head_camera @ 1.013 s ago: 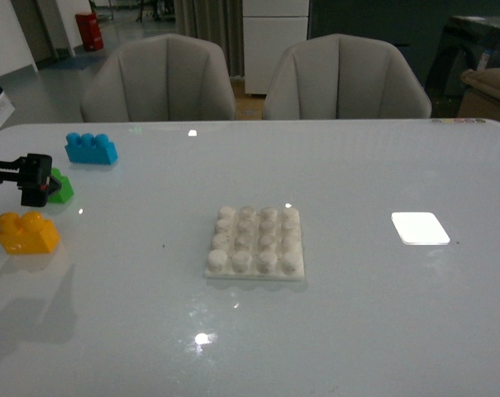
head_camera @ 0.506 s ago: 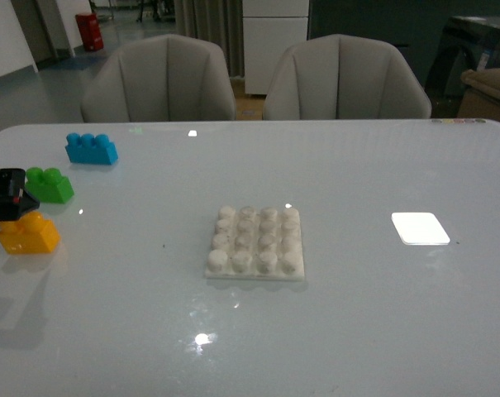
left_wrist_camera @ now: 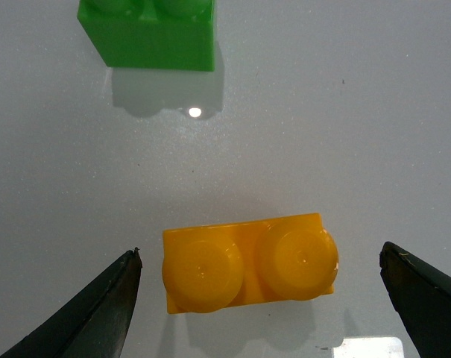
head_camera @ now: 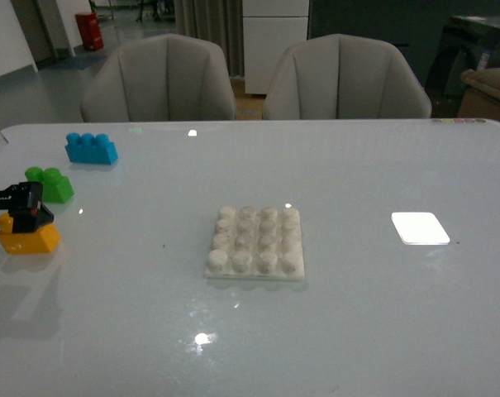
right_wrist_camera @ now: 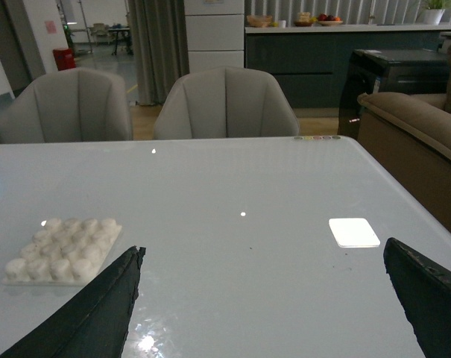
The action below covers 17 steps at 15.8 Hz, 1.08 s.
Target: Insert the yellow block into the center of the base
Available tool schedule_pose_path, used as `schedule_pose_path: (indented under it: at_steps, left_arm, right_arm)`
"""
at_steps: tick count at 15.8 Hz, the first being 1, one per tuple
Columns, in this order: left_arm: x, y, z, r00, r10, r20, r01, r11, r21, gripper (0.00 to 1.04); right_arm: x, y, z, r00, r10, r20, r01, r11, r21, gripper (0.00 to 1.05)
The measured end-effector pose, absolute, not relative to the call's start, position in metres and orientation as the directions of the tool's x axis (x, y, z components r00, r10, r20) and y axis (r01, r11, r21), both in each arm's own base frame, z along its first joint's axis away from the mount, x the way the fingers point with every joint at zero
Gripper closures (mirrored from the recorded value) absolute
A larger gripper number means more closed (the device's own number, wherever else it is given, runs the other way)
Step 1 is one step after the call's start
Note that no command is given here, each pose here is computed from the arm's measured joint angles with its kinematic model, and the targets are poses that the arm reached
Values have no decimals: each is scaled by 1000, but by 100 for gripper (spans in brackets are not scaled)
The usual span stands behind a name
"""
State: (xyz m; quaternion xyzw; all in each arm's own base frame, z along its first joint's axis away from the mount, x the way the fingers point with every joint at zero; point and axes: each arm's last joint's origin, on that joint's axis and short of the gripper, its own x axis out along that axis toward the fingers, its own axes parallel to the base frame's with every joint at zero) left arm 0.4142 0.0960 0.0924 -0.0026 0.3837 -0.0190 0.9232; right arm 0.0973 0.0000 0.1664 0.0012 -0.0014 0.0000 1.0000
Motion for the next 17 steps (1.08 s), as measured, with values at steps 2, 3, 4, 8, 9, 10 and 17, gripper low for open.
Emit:
schedule_pose_path:
  at_steps: [2, 3, 4, 8, 9, 10, 17]
  left_arm:
    - [415, 95, 87, 695, -34, -718, 31, 999, -18, 7]
    - [417, 95, 87, 697, -33, -716, 30, 999, -16, 7]
    - [419, 96, 88, 703, -27, -711, 27, 1000, -11, 7]
    - [418, 96, 88, 700, -17, -713, 21, 1000, -4, 7]
    - [418, 96, 87, 699, -18, -715, 21, 1000, -4, 7]
    - [418, 96, 87, 699, -18, -715, 21, 1000, -5, 7]
    - [418, 94, 86, 706, -13, -708, 21, 1000, 2, 46]
  right_arm:
    - [97, 0, 166, 1000, 0, 3, 0, 1000, 2, 6]
    - [97, 0, 166, 1000, 0, 3, 0, 1000, 2, 6]
    - [97, 0, 166, 1000, 0, 2, 0, 1000, 2, 6]
    - [97, 0, 166, 1000, 0, 3, 0, 1000, 2, 6]
    - [97, 0, 166, 1000, 0, 3, 0, 1000, 2, 6]
    - [97, 0, 166, 1000, 0, 3, 0, 1000, 2, 6]
    - [97, 0, 166, 1000, 0, 2, 0, 1000, 2, 6]
